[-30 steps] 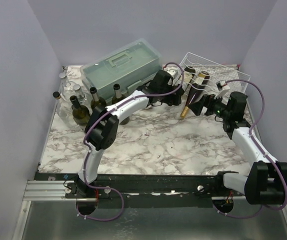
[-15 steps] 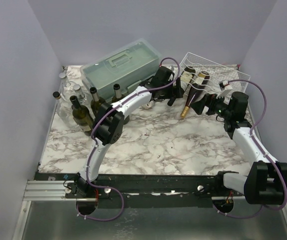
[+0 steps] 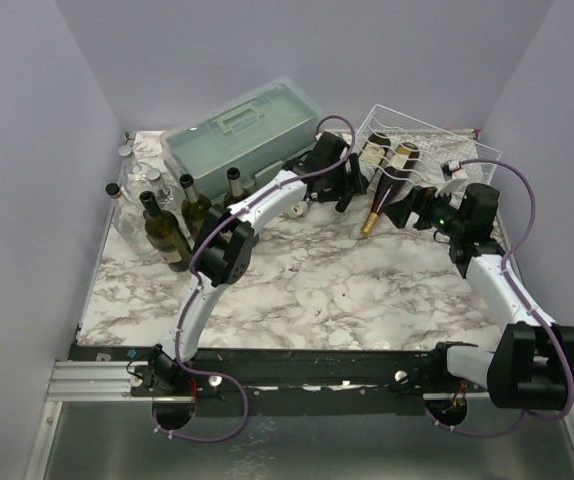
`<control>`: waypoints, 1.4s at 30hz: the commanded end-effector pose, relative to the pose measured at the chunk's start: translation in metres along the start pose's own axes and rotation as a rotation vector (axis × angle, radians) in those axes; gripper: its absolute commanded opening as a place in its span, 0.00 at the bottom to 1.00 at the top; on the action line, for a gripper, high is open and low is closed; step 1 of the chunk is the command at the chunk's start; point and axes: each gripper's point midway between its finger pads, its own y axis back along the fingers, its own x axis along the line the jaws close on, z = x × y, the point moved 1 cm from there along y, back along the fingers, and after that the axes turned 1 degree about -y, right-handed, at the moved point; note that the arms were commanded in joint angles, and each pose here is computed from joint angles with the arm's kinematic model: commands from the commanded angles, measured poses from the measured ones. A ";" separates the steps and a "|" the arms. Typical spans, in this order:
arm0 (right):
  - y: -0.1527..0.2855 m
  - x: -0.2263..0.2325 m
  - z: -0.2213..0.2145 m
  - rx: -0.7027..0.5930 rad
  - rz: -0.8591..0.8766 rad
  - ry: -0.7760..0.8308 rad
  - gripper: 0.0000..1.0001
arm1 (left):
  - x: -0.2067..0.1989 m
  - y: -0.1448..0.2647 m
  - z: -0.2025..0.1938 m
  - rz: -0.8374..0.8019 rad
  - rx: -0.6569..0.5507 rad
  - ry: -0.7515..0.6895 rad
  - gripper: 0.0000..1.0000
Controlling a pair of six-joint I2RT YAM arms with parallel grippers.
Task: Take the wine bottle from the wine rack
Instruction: Pick up the wine bottle from the wine rack.
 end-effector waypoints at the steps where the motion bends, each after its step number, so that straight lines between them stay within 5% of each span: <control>1: 0.004 0.001 0.016 -0.033 -0.014 0.005 0.99 | -0.010 0.001 -0.001 -0.047 0.040 0.022 0.81; 13: -0.004 0.011 -0.002 0.040 0.089 -0.063 0.97 | -0.039 0.082 0.026 -0.149 -0.137 -0.274 0.83; 18: -0.009 0.011 -0.002 0.054 0.110 -0.088 0.89 | -0.031 0.114 0.007 -0.172 -0.172 -0.380 0.83; 22: -0.026 0.018 -0.011 0.162 0.168 -0.181 0.74 | -0.037 0.144 -0.014 -0.230 -0.176 -0.485 0.83; 26: -0.055 0.031 -0.023 0.216 0.145 -0.195 0.73 | -0.039 0.173 -0.032 -0.235 -0.204 -0.560 0.84; 35: -0.119 0.009 -0.040 0.152 -0.301 -0.282 0.76 | -0.030 0.247 -0.052 -0.256 -0.312 -0.674 0.85; 42: -0.151 -0.005 -0.058 0.158 -0.398 -0.413 0.75 | -0.003 0.279 -0.071 -0.228 -0.363 -0.754 0.87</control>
